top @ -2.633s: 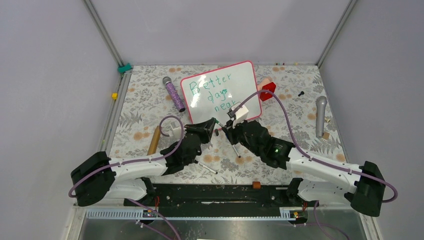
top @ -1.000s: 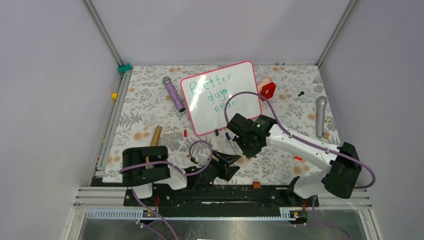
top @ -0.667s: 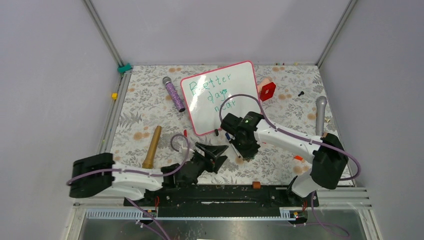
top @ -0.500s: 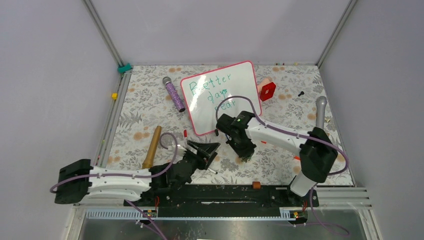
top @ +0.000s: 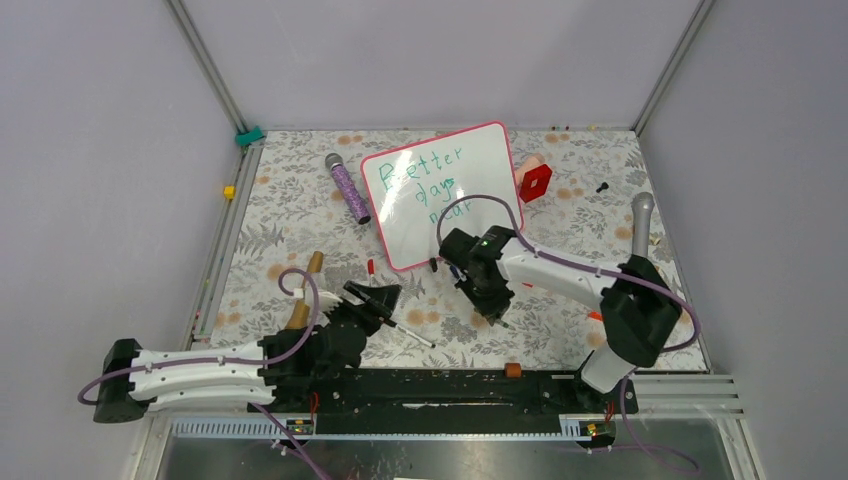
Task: Write a sentence on the whiteboard
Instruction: Put down the whiteboard marker at the center of the board.
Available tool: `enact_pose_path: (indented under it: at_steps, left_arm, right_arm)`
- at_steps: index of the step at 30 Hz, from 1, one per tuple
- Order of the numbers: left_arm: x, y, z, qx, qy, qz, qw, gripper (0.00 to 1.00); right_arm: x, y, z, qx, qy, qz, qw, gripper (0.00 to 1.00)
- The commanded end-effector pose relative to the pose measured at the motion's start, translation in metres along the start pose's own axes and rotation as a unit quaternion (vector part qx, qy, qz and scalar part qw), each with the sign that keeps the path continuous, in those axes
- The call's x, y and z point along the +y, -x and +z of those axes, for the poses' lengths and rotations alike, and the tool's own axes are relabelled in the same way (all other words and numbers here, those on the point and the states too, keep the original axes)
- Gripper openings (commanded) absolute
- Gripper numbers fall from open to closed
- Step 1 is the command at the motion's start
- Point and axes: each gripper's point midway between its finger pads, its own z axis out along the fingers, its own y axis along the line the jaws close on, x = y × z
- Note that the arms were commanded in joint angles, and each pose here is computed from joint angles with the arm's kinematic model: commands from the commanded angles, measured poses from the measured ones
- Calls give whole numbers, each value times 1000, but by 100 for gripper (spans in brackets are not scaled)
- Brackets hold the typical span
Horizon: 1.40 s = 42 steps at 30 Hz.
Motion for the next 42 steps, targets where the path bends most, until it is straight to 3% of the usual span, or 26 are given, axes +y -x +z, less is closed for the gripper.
enact_pose_path:
  at_steps: [1,5,10,16,18,23,25,30,34,38,42]
  left_arm:
    - [-7,44,-11,-63,12,69,996,73]
    - [-9,64,-19,-80,9,108,991,78]
    - [-6,78,-26,-90,1,115,989,85]
    - [-9,82,-30,-86,-4,147,985,86]
    - [-10,81,-29,-84,-1,167,982,89]
    - [-14,78,-27,-81,-2,215,973,95]
    - [-13,77,-25,-83,-3,228,970,97]
    - [-10,82,-24,-101,-4,260,960,99]
    - [-7,91,-18,-122,-10,273,954,99]
    - [5,97,3,-107,-14,272,956,99]
    - [21,111,36,-71,26,308,948,99]
  right_arm:
    - [-3,15,-26,-93,26,-9,995,0]
    - [17,31,-34,-160,88,-33,983,0]
    - [20,71,-41,-253,87,-18,963,5]
    - [32,97,-33,-275,103,-30,955,14]
    - [33,101,-27,-272,103,-29,956,21]
    - [35,99,-18,-261,124,-12,957,63]
    - [32,97,-18,-265,123,-2,957,69]
    - [-3,92,-29,-307,59,49,949,70]
    - [-47,82,-45,-373,9,126,919,67]
    - [-99,67,-61,-425,-27,214,879,66]
    - [-154,50,-84,-495,-104,272,818,66]
